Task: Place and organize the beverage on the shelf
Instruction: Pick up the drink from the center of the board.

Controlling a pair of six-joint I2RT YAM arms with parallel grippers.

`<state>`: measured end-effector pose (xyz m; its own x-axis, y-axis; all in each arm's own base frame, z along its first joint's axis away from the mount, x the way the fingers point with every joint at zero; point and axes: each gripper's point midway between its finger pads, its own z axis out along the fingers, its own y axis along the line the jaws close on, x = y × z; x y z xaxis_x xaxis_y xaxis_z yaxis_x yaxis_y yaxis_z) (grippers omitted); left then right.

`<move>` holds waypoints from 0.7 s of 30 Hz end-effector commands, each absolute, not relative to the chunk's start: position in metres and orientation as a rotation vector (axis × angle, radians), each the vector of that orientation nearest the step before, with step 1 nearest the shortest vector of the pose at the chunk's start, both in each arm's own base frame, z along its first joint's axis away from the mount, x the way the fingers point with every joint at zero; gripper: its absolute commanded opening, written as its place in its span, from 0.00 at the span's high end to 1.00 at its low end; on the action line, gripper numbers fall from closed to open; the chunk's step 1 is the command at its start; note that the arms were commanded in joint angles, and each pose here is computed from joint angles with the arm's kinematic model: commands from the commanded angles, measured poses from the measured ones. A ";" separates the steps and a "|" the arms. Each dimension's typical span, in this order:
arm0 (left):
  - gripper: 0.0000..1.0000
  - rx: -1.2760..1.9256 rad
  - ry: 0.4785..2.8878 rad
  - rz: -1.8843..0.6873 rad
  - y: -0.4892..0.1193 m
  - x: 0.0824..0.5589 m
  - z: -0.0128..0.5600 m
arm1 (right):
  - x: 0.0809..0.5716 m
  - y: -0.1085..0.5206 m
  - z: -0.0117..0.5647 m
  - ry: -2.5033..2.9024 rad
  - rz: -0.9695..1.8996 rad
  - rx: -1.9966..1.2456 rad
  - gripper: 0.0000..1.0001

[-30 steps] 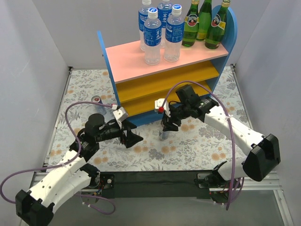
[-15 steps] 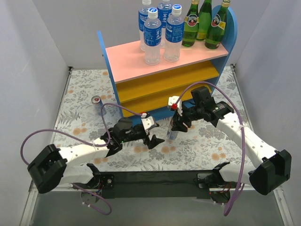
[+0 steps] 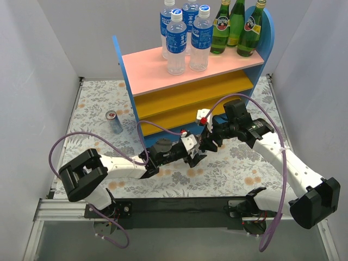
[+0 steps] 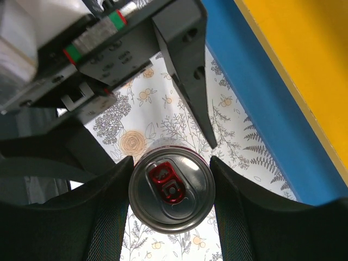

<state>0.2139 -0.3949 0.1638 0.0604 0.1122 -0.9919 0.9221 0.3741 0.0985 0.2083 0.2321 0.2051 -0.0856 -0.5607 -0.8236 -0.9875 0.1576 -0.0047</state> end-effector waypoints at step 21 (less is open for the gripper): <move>0.71 0.935 1.323 -0.705 -0.413 0.226 0.191 | 0.199 0.232 0.241 1.638 0.830 -1.386 0.99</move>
<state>0.2194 -0.4065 0.1632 0.0915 0.1273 -0.9876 0.8832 0.4478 0.1396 0.2071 0.2223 0.2195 -0.0939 -0.5234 -0.8469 -0.9765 0.2140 -0.0240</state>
